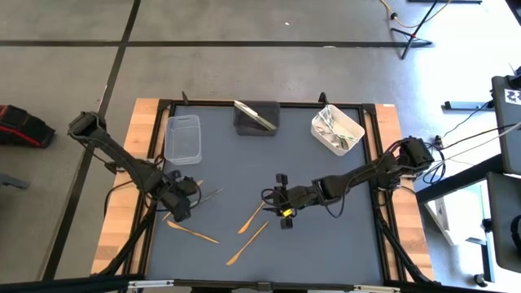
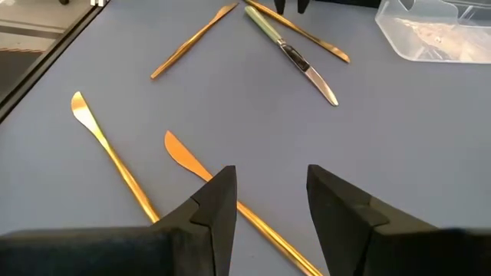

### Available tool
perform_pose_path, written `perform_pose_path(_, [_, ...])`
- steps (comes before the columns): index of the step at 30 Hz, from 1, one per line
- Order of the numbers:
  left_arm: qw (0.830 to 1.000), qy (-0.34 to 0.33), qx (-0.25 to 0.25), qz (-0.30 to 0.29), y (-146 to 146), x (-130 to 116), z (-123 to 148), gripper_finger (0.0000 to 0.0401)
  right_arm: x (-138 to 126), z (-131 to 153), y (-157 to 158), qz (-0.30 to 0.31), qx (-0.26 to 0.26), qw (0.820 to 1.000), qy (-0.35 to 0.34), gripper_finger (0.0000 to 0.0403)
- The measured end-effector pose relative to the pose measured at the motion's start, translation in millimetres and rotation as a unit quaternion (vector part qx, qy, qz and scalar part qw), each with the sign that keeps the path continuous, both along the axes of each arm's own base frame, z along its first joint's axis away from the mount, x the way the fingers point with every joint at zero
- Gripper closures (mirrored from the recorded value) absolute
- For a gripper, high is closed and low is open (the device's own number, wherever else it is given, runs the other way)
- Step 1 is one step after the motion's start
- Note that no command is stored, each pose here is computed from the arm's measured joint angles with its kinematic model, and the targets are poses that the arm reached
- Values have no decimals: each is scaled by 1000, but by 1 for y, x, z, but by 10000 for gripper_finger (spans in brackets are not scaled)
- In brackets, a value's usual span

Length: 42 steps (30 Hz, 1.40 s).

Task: Sort silverware by color (type)
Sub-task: Put the green knife into the gray transparent bin

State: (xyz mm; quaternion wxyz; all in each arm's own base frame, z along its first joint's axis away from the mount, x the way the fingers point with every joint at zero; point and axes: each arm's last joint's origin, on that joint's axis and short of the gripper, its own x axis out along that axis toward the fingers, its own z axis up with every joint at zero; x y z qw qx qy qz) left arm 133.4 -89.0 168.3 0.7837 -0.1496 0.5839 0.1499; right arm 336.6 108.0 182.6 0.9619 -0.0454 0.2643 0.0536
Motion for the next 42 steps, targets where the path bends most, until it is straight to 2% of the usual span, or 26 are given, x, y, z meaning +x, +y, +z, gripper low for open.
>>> perform_pose_path(10, [999,7,-47,-3,-2,-7,-22,268,0,0,0,-1,1,1000,0,259])
perform_pose_path(14, [999,4,-44,1,0,-8,-27,268,0,0,0,-1,1,1000,0,259])
perform_pose_path(21, [997,-28,-63,-16,-4,-3,-28,268,0,0,0,-5,9,1000,0,259])
perform_pose_path(32, [999,14,-21,-27,-6,0,-41,271,3,-9,1,-6,7,1000,7,259])
perform_pose_path(35, [999,10,-11,-34,-6,0,-41,288,4,-11,2,-7,6,1000,5,259])
perform_pose_path(42, [999,9,2,-52,-6,-1,-41,355,5,-11,1,-14,6,1000,5,259])
